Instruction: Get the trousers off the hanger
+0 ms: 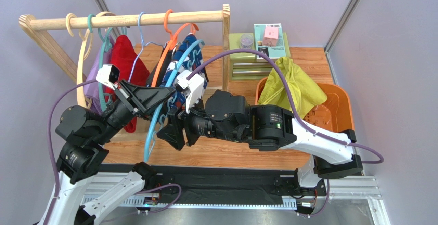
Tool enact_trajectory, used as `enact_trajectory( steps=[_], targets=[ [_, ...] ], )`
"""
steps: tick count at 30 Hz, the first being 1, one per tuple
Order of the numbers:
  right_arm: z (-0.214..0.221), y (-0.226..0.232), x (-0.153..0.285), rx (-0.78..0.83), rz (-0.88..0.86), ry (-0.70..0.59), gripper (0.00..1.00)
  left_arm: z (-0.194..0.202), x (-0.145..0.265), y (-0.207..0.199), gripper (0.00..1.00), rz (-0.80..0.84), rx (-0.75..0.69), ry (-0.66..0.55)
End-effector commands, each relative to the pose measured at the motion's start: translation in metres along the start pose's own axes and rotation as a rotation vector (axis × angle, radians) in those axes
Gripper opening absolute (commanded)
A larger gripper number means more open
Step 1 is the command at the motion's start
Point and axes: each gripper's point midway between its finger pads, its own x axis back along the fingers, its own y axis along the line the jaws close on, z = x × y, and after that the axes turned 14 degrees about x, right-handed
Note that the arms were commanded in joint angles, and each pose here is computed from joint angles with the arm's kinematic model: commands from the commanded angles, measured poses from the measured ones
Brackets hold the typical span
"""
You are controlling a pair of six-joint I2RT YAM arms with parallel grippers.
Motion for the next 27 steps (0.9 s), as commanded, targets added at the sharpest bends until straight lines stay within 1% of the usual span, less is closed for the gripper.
enact_trajectory(
  steps=[1, 3, 4, 8, 11, 14, 19, 24, 27],
  targets=[
    [-0.026, 0.015, 0.01, 0.025, -0.097, -0.1, 0.54, 0.002, 0.002, -0.017, 0.0, 0.093, 0.026, 0.007],
    [-0.029, 0.014, 0.011, 0.028, -0.122, -0.109, 0.53, 0.002, 0.002, -0.016, 0.0, 0.106, 0.031, 0.01],
    [-0.026, 0.021, 0.012, 0.027, -0.174, -0.095, 0.53, 0.003, 0.002, -0.017, 0.0, 0.112, 0.038, 0.017],
    [-0.025, 0.03, 0.004, 0.012, -0.235, -0.082, 0.58, 0.006, 0.004, -0.016, 0.0, 0.124, 0.039, 0.036],
    [-0.024, 0.032, 0.003, 0.005, -0.252, -0.081, 0.59, 0.006, 0.007, -0.017, 0.0, 0.134, 0.034, 0.033],
    [-0.022, 0.037, -0.001, 0.005, -0.287, -0.079, 0.58, 0.01, 0.006, -0.015, 0.0, 0.136, 0.061, 0.066],
    [-0.023, 0.033, -0.009, 0.013, -0.259, -0.09, 0.57, 0.013, 0.008, -0.015, 0.0, 0.139, 0.073, 0.079],
    [-0.023, 0.032, -0.024, 0.016, -0.244, -0.103, 0.53, 0.013, 0.011, -0.015, 0.0, 0.143, 0.087, 0.076],
    [-0.023, 0.03, -0.03, 0.011, -0.22, -0.103, 0.49, 0.012, 0.012, -0.017, 0.0, 0.154, 0.091, 0.067]
  ],
)
